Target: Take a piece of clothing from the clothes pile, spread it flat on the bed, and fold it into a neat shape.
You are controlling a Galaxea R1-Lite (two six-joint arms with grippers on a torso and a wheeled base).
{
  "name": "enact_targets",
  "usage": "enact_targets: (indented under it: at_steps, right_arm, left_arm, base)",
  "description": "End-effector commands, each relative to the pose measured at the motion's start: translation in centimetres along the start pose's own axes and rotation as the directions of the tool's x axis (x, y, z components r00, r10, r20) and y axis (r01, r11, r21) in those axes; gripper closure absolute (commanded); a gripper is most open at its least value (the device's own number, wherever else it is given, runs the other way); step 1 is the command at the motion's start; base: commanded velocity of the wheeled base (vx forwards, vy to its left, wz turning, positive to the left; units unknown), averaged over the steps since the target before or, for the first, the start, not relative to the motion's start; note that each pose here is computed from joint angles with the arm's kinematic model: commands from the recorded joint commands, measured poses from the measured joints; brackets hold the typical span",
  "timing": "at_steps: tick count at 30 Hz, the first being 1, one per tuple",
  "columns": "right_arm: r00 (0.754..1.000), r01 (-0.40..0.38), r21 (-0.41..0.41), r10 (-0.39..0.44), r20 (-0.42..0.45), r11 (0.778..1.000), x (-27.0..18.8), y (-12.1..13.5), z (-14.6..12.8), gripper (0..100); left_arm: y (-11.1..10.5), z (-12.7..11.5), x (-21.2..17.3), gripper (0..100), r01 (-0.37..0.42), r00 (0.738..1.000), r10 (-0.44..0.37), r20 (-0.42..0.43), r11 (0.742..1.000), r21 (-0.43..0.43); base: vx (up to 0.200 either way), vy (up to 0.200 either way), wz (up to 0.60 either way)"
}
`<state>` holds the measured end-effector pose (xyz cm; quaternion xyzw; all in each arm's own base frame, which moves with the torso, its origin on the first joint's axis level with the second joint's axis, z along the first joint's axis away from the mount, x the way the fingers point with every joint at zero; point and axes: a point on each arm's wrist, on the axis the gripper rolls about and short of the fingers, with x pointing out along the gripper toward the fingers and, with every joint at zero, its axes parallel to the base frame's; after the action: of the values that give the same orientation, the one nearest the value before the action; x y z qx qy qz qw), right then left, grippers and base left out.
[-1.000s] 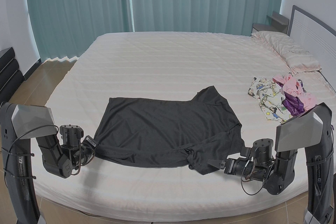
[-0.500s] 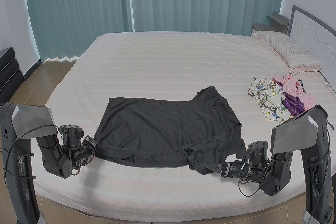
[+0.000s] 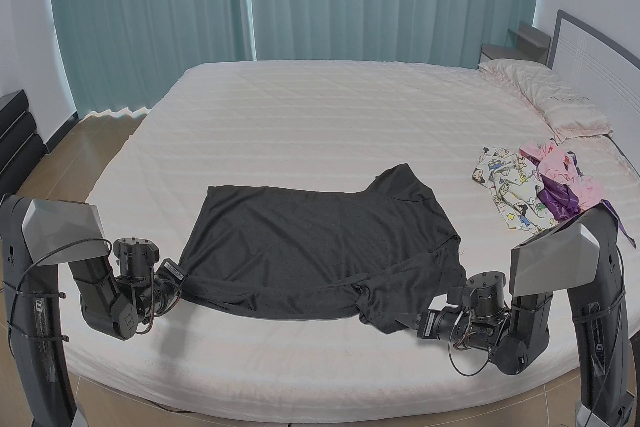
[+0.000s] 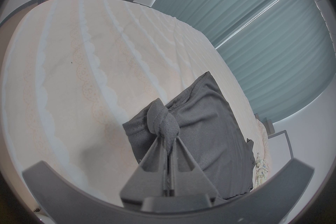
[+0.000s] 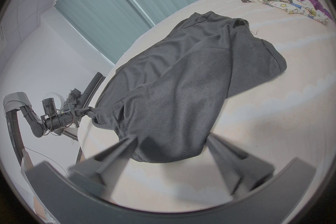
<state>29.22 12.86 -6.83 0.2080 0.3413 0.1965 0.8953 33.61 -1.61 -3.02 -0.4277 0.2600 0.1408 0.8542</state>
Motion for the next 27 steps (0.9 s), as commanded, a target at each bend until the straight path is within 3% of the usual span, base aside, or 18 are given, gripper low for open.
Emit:
enact_targets:
  at_steps: [1,9,15,27]
  right_arm:
    - [1.000,-0.008,-0.005,0.008,0.003,1.000,-0.7,0.4,0.2,100]
    - [1.000,-0.028,0.034,0.028,-0.001,0.999,-5.6,0.0,1.7,100]
    - [0.999,-0.033,0.058,0.033,-0.002,0.998,-8.4,-0.2,2.1,100]
    - [1.000,0.011,0.045,-0.010,-0.023,0.999,-13.8,0.0,1.1,100]
  left_arm:
    - [0.0,0.1,0.0,100,0.000,1.000,0.000,0.002,1.000,-0.002]
    - [0.0,0.0,-0.7,100,-0.004,1.000,0.004,-0.002,1.000,-0.031]
    - [-0.8,0.1,-3.6,100,0.031,1.000,-0.031,0.003,0.999,-0.019]
    - [-0.2,-0.6,-8.9,100,0.013,1.000,-0.010,-0.023,0.986,0.166]
  base:
    - [0.000,0.000,0.00]
    - [0.000,0.000,0.00]
    - [0.000,0.000,0.00]
    - [0.000,0.000,0.00]
